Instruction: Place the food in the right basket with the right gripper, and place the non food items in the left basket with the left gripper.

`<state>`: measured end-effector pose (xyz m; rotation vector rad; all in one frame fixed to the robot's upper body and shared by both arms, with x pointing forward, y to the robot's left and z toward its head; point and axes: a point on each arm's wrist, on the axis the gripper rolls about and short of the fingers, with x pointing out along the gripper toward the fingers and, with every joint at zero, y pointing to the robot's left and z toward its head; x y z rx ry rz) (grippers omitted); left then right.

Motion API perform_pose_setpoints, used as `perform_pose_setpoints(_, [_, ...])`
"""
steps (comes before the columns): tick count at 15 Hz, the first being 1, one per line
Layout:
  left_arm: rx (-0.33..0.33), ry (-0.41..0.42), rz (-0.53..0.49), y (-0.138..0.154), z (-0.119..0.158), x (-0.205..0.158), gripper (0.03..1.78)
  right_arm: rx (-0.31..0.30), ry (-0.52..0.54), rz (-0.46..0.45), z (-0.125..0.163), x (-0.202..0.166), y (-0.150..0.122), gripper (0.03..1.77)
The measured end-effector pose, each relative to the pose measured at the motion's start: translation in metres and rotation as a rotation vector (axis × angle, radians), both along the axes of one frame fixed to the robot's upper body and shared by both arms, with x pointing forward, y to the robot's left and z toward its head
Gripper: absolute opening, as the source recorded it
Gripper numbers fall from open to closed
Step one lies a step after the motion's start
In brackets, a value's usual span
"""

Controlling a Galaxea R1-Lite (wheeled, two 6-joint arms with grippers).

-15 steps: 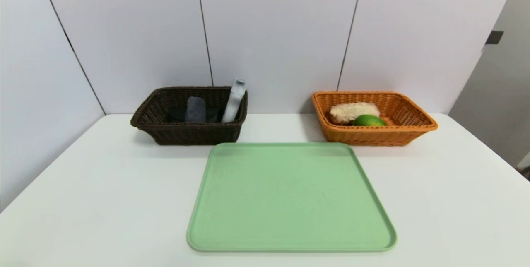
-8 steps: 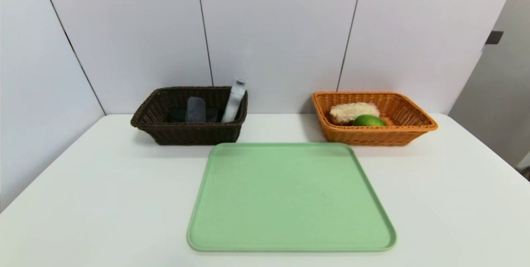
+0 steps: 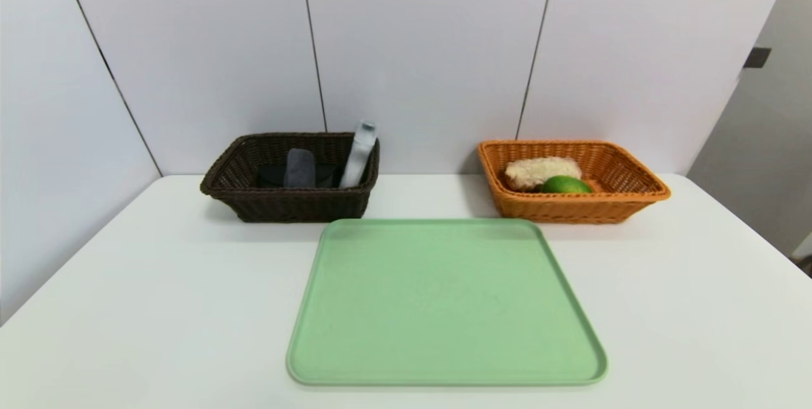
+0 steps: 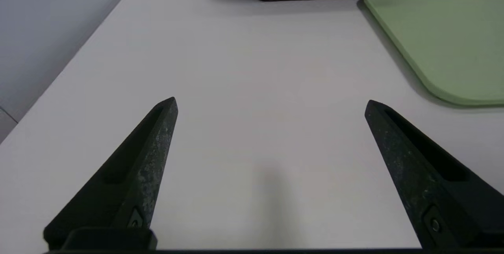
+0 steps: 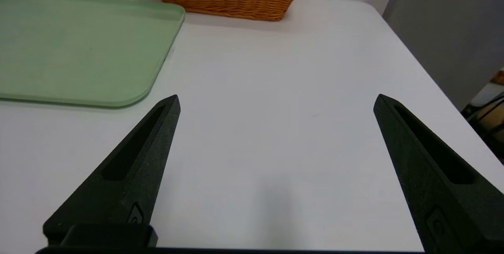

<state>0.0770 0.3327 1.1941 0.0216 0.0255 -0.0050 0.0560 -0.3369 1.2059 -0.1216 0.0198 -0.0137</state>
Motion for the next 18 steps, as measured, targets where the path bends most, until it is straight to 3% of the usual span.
perform_pose_setpoints(3, [0.000, 0.009, 0.005, 0.000, -0.004, -0.001, 1.69, -0.036, -0.094, 0.013, -0.012, 0.011, 0.000, 1.70])
perform_pose_setpoints(5, [-0.010, 0.046, 0.013, 0.000, -0.010, -0.002, 1.69, -0.028, -0.085, 0.016, -0.016, 0.012, 0.000, 1.70])
perform_pose_setpoints(9, [-0.010, 0.012, 0.014, 0.000, -0.011, -0.005, 1.69, -0.011, -0.013, 0.044, -0.024, 0.013, 0.001, 1.70])
perform_pose_setpoints(14, [-0.053, -0.029, 0.032, 0.001, -0.011, -0.008, 1.69, -0.006, -0.022, 0.046, -0.023, 0.013, 0.001, 1.70])
perform_pose_setpoints(18, [-0.054, -0.030, 0.034, 0.001, -0.011, -0.008, 1.69, 0.046, -0.023, 0.048, -0.023, 0.013, 0.001, 1.70])
